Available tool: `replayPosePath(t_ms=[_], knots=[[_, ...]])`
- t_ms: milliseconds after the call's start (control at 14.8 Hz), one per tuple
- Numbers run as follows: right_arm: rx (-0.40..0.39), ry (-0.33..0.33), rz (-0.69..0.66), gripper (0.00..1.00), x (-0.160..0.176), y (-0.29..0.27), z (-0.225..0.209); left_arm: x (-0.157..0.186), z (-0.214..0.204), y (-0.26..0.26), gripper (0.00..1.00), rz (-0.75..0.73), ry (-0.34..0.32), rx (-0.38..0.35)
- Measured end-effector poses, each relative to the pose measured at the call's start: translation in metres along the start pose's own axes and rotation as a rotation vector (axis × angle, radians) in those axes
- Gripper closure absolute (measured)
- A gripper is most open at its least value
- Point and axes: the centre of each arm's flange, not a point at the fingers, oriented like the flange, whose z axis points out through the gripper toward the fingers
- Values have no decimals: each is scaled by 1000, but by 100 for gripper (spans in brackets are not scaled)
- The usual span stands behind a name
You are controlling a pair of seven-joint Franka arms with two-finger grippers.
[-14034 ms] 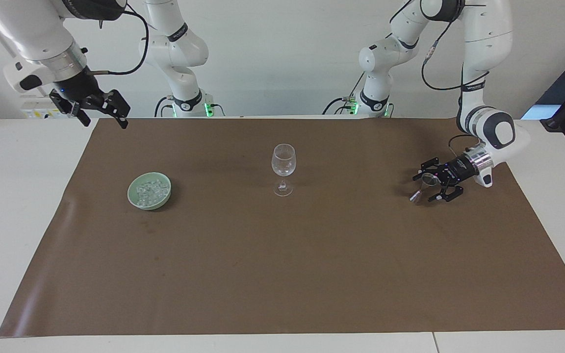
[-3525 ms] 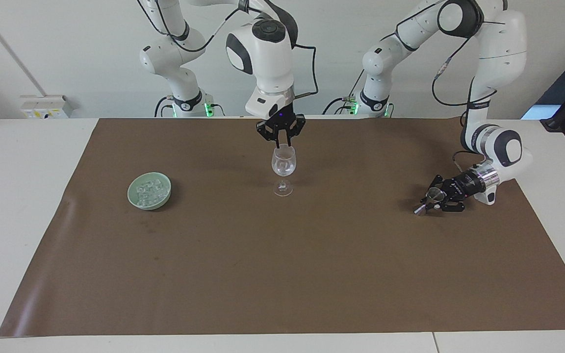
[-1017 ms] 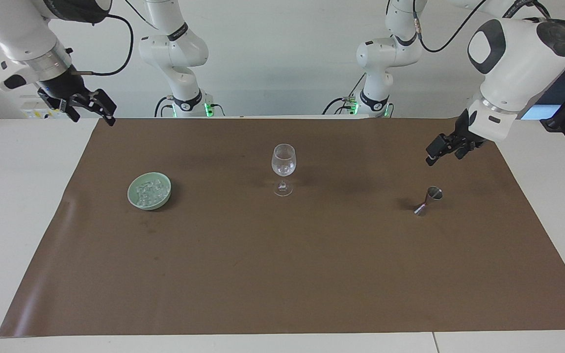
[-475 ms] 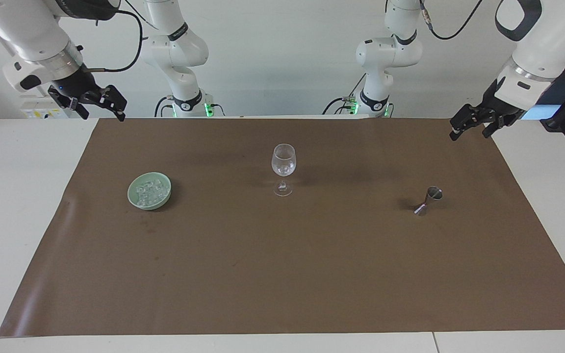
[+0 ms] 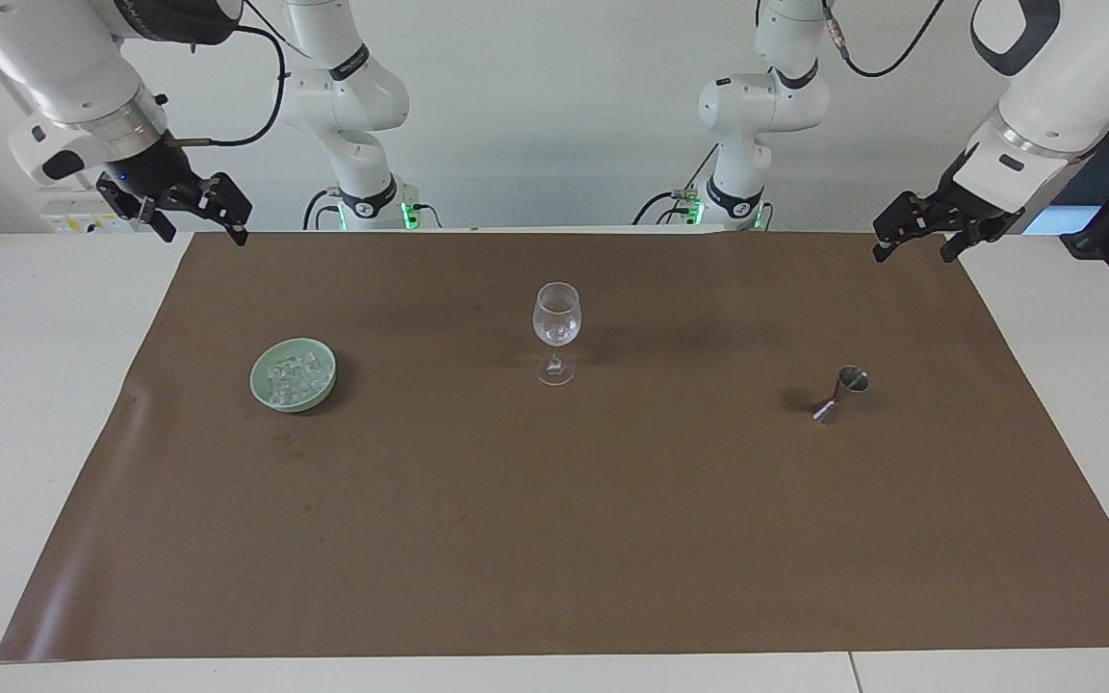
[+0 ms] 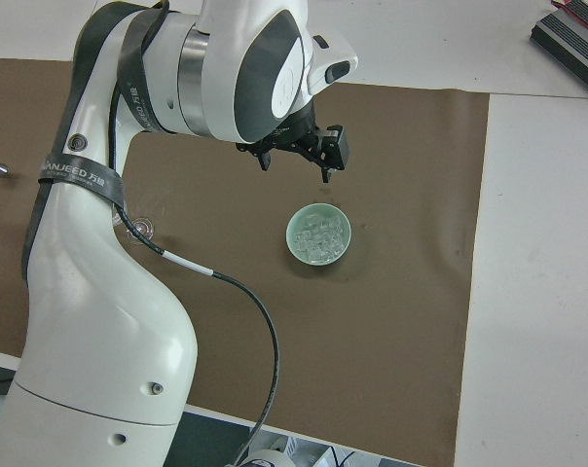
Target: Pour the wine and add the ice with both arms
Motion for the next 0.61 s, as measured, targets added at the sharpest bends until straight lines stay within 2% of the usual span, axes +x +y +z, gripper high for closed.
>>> replayPosePath(t_ms=[271,610], knots=[[-1,1,-3,0,0,-2,0,0,1,3,0,7,-2,4],[-1,3,-3,0,1,-2,0,2,0,2,0,10,16,43]])
